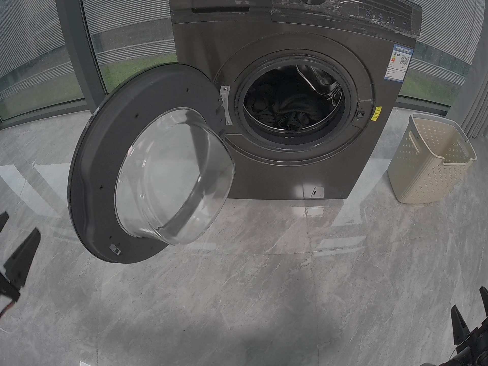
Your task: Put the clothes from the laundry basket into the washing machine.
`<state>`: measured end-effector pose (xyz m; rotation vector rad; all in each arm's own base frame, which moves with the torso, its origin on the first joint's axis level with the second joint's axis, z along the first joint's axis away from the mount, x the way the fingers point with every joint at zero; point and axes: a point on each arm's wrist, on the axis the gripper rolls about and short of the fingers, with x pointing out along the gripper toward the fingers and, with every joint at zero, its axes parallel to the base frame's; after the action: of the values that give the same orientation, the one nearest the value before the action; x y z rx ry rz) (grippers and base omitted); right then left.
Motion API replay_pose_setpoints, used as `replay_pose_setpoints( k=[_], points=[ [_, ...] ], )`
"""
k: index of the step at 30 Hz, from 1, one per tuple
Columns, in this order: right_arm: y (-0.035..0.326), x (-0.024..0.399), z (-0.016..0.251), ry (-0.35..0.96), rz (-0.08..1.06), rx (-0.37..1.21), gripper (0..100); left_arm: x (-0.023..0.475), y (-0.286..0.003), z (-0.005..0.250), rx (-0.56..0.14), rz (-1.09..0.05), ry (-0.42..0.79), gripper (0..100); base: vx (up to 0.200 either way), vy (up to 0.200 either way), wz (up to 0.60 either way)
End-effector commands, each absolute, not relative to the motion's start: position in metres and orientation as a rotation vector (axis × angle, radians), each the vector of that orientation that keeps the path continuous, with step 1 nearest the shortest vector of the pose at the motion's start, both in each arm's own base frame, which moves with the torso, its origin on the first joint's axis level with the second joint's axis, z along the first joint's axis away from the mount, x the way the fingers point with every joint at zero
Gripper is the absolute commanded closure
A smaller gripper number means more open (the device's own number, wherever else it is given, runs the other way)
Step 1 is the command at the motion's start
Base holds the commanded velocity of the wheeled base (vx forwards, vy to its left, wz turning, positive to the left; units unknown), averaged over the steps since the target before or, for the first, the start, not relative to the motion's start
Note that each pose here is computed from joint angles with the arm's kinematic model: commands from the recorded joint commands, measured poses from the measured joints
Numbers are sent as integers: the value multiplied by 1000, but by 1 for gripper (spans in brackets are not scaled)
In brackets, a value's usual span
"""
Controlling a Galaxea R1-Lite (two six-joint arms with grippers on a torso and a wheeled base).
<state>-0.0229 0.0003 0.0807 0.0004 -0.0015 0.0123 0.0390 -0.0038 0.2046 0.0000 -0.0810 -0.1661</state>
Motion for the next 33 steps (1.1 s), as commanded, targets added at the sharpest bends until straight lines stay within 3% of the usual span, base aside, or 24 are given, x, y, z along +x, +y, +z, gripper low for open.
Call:
replay_pose_setpoints(
  k=[1,12,17,28,33],
  points=[
    [0,-23,75,0,12,2,0,150,-15,237,5,-327,43,0,0,0,0],
    [0,-23,75,0,12,0,0,195,-20,230,-5,-393,116,0,0,0,0],
    [0,-23,75,0,14,2,0,213,-26,226,-12,-483,122,0,0,0,0],
    [0,-23,76,-2,14,3,0,206,-72,223,-20,-718,122,0,0,0,0],
    [0,-23,76,-2,12,3,0,188,-98,225,-76,-860,138,0,0,0,0]
  ],
)
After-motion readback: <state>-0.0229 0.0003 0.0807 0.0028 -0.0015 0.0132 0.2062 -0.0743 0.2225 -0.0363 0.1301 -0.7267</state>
